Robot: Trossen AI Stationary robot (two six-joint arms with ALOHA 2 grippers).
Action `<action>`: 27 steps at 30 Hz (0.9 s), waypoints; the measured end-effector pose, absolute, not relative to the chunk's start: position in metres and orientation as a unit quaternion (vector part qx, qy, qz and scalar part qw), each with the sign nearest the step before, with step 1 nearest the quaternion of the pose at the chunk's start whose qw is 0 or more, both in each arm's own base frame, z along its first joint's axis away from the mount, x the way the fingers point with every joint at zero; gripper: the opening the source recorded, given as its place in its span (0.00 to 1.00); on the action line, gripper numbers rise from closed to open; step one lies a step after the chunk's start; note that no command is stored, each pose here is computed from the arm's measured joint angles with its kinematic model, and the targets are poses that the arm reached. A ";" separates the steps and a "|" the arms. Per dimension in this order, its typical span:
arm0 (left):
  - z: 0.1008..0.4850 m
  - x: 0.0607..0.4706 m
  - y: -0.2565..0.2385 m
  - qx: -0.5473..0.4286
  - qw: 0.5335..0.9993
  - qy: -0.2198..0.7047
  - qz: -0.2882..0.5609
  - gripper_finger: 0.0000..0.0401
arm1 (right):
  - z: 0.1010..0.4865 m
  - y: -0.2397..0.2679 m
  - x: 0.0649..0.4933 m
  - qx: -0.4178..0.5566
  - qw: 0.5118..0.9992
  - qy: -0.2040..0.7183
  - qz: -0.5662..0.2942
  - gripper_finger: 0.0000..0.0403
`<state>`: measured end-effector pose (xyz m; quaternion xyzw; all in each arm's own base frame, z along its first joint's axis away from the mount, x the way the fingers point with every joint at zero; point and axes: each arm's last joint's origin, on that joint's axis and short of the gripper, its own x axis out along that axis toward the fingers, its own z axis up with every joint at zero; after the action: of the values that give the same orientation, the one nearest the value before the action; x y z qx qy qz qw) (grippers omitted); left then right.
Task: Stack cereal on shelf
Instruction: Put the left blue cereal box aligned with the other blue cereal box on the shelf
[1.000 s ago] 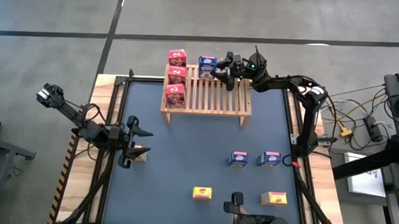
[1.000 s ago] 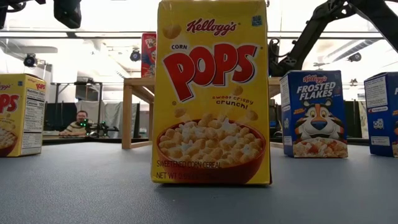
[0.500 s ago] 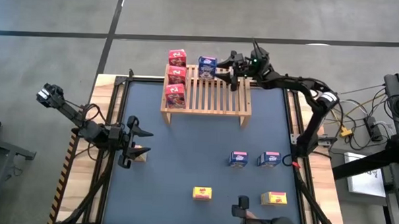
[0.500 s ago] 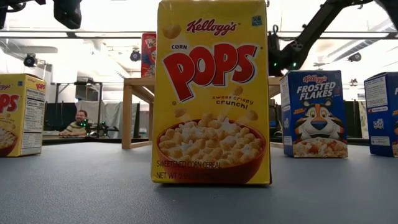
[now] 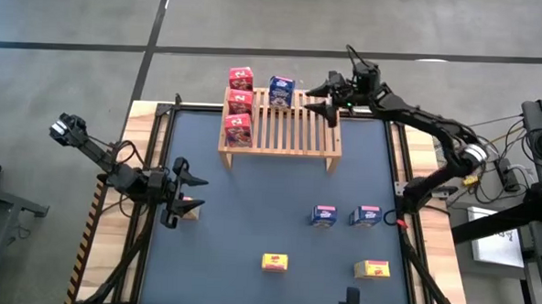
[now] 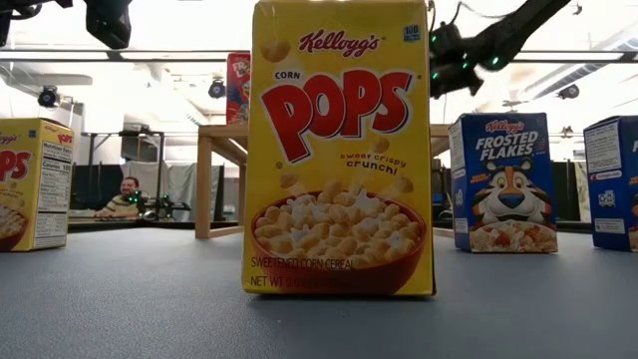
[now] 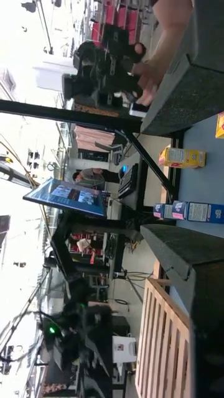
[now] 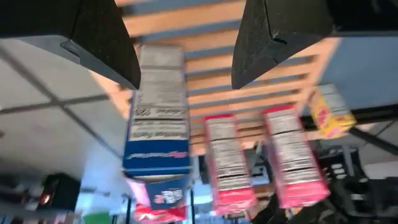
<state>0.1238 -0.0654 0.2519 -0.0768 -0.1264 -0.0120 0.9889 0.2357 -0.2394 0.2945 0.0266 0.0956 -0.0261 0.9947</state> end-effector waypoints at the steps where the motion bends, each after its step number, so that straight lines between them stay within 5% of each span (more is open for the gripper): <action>1: 0.252 0.124 -0.065 -0.079 0.989 -0.126 -0.010 0.58 | 0.298 -0.232 0.233 0.032 0.994 0.102 -0.022 0.59; 11: 0.245 0.130 -0.069 -0.076 0.992 -0.103 -0.001 0.58 | 0.326 -0.141 0.188 -0.015 0.997 0.072 0.033 0.59; 27: 0.233 0.152 -0.083 -0.107 0.989 -0.098 0.008 0.58 | 0.300 -0.047 0.128 0.022 0.996 0.019 0.089 0.59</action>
<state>0.1516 -0.0829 0.2327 -0.1067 -0.0981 0.0079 0.9894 0.1282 -0.0473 0.2999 0.0220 0.0187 0.0892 0.9956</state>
